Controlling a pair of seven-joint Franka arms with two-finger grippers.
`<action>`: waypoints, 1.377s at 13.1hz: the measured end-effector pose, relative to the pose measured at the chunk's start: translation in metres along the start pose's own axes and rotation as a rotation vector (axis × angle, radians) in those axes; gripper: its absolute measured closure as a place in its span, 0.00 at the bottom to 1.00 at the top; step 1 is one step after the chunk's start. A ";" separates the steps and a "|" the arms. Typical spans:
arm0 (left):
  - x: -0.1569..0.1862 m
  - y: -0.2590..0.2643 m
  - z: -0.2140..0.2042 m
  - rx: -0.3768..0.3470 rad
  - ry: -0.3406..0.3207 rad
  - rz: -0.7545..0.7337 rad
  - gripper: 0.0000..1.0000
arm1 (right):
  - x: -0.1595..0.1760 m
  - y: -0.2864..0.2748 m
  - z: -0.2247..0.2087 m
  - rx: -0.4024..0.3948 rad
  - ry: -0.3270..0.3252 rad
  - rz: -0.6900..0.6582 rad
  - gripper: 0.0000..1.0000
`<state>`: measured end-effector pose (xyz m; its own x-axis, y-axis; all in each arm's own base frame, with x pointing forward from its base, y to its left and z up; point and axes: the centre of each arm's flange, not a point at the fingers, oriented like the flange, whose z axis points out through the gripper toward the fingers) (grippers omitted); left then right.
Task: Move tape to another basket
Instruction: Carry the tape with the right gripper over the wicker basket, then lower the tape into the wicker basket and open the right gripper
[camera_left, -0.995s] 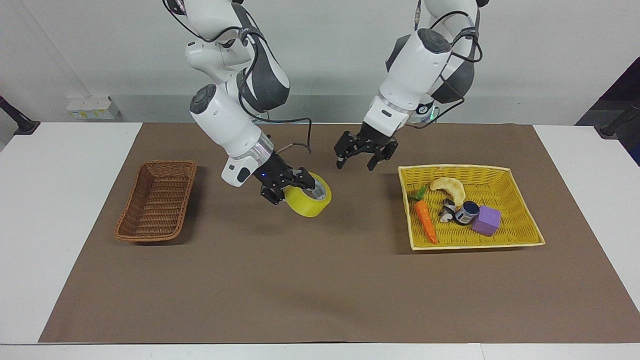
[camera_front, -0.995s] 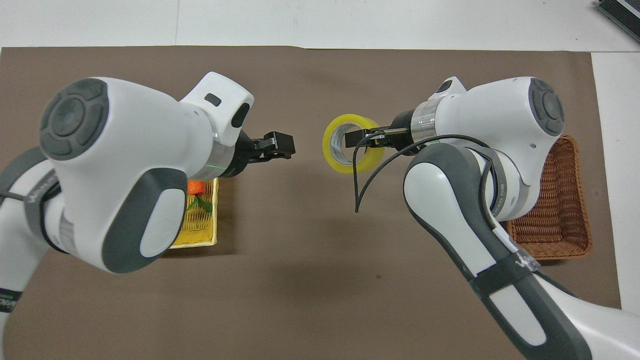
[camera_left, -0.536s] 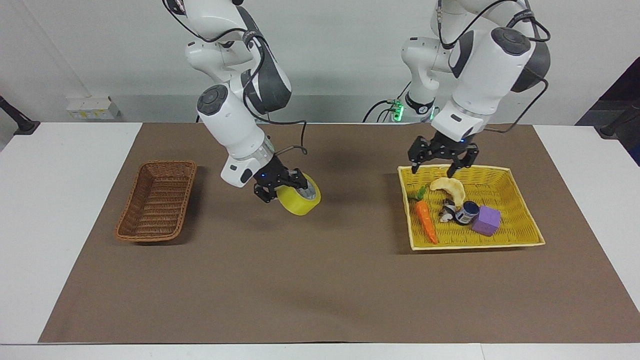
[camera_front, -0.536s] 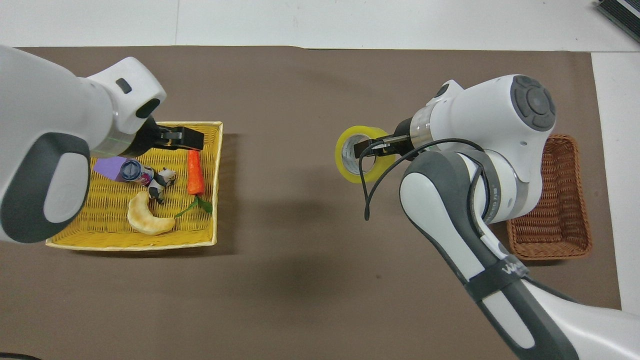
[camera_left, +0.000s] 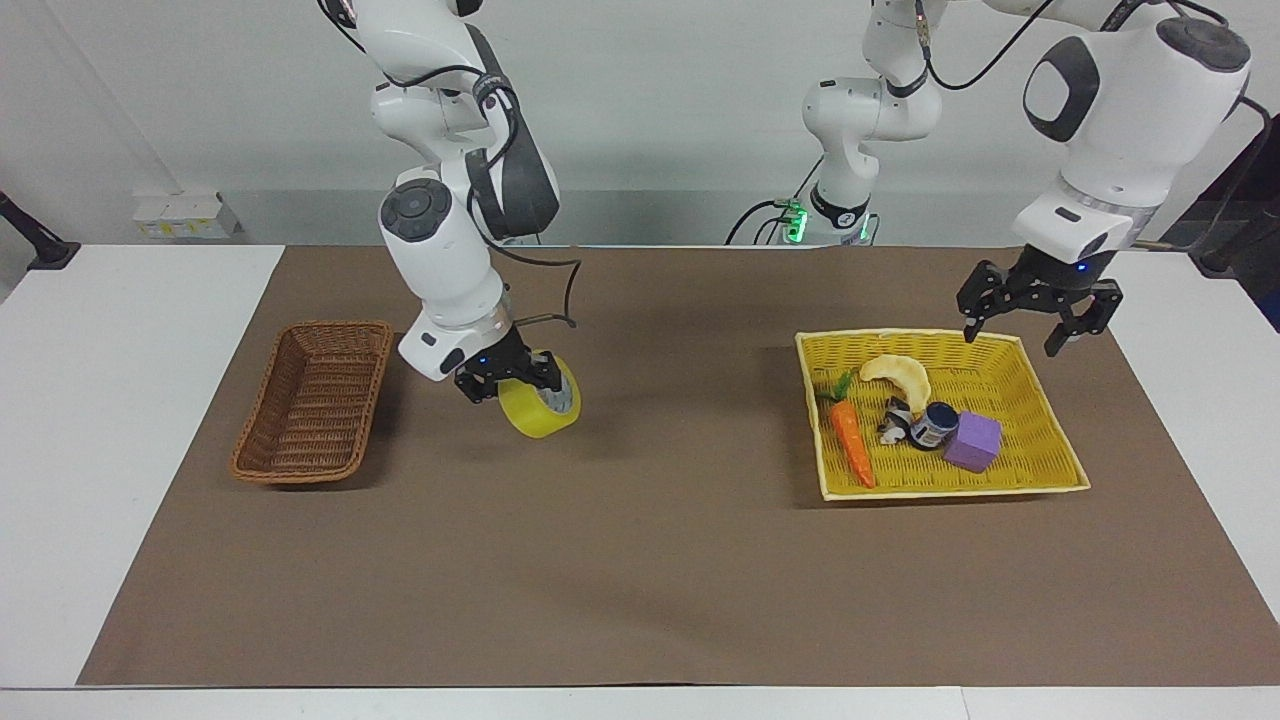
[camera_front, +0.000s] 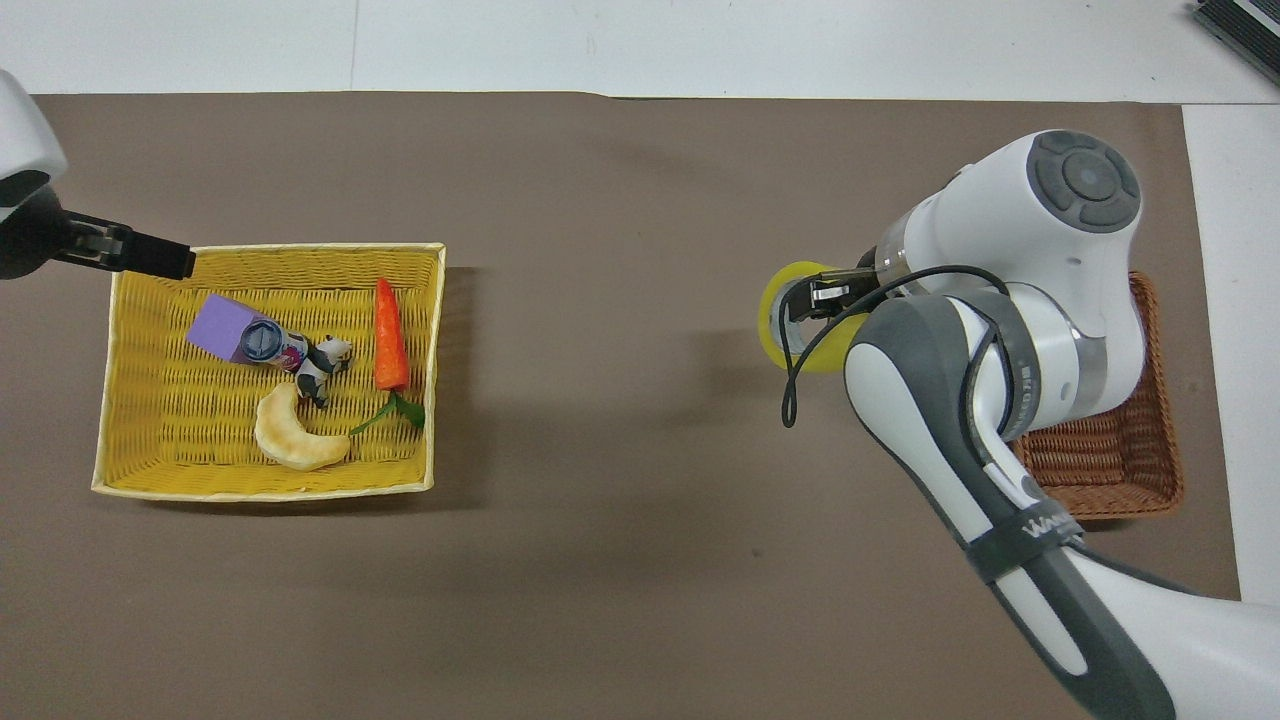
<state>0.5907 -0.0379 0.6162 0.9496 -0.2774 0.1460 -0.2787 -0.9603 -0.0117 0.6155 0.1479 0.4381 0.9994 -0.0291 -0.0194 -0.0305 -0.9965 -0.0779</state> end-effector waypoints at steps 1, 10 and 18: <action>-0.005 -0.004 -0.015 -0.002 -0.018 -0.008 0.00 | 0.002 0.015 -0.007 -0.056 -0.016 0.043 1.00; -0.019 -0.011 -0.054 -0.005 -0.033 -0.024 0.00 | 0.011 0.186 -0.031 -0.230 -0.082 0.110 1.00; -0.020 -0.010 -0.054 -0.007 -0.043 -0.046 0.00 | -0.043 0.306 0.038 -0.217 -0.183 -0.060 1.00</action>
<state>0.5666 -0.0207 0.6668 0.9667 -0.2340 0.1039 -0.2353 -0.9719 0.0005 0.5627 -0.1531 0.3772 0.9791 0.0251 -0.2019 0.0522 -0.9901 0.1303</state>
